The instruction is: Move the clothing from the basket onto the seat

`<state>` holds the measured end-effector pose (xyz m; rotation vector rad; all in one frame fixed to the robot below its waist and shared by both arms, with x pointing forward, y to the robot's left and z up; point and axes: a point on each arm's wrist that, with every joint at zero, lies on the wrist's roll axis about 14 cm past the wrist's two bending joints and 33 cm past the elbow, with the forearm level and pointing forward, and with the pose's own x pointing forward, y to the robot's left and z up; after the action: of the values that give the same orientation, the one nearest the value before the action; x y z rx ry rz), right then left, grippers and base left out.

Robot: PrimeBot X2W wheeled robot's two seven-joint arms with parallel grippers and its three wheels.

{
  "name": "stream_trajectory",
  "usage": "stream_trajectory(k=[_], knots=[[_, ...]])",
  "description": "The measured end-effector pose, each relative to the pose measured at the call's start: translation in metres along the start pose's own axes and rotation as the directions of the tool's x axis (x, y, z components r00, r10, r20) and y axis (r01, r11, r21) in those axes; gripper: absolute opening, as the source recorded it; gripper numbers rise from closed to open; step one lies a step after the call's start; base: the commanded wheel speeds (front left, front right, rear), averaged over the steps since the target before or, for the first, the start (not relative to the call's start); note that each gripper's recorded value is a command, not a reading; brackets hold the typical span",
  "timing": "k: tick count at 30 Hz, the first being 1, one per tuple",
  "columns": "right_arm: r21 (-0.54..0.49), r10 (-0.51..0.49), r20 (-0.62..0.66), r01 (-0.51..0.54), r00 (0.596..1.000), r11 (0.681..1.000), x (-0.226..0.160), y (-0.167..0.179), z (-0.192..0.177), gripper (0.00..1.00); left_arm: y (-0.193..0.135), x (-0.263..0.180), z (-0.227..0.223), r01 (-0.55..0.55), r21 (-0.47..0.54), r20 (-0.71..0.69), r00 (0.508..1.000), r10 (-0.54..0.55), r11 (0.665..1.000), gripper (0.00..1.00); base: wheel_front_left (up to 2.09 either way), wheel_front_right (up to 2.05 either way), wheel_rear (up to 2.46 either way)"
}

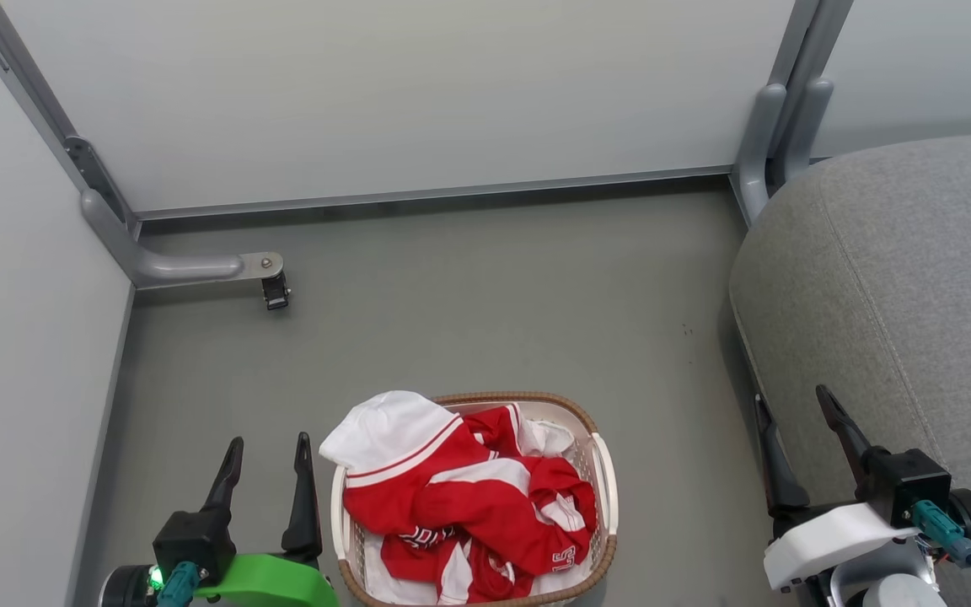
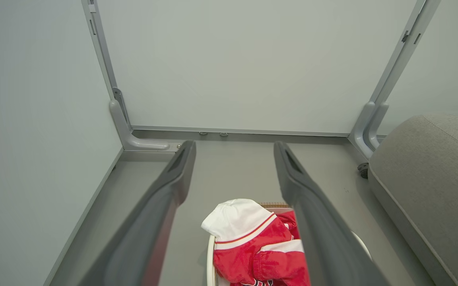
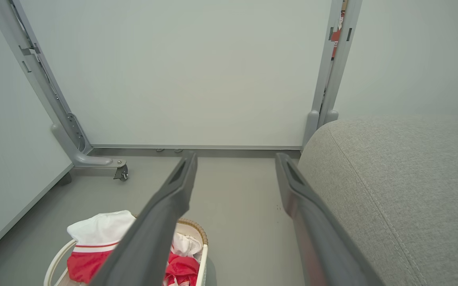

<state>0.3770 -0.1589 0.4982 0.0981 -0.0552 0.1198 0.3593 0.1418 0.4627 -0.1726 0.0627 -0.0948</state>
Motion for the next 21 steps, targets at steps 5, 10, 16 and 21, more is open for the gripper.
stream_trajectory(k=[5, 10, 16, 21], knots=[[0.001, -0.004, -0.008, 0.004, 1.0, 1.0, 0.003, -0.002, -0.003, 1.0, -0.004, 0.005, -0.004, 0.025, 0.029, -0.014, 1.0, -0.025, 0.999, 1.0, 0.0, 0.0, 0.0], [0.0, -0.008, 0.001, 0.008, 1.0, 1.0, 0.017, -0.005, -0.002, 1.0, -0.016, 0.027, -0.001, 0.087, 0.069, -0.009, 0.996, -0.086, 0.994, 1.0, 0.0, 0.0, 0.0], [-0.006, -0.034, 0.012, 0.034, 0.999, 0.999, 0.042, -0.017, -0.004, 1.0, -0.042, 0.063, -0.017, 0.209, 0.12, -0.064, 0.977, -0.203, 0.97, 1.0, 0.0, 0.0, 0.0], [-0.006, -0.054, 0.025, 0.054, 0.998, 0.999, 0.07, -0.029, -0.008, 1.0, -0.056, 0.088, -0.068, 0.337, 0.183, -0.224, 0.929, -0.295, 0.923, 1.0, 0.0, 0.0, 0.0]])
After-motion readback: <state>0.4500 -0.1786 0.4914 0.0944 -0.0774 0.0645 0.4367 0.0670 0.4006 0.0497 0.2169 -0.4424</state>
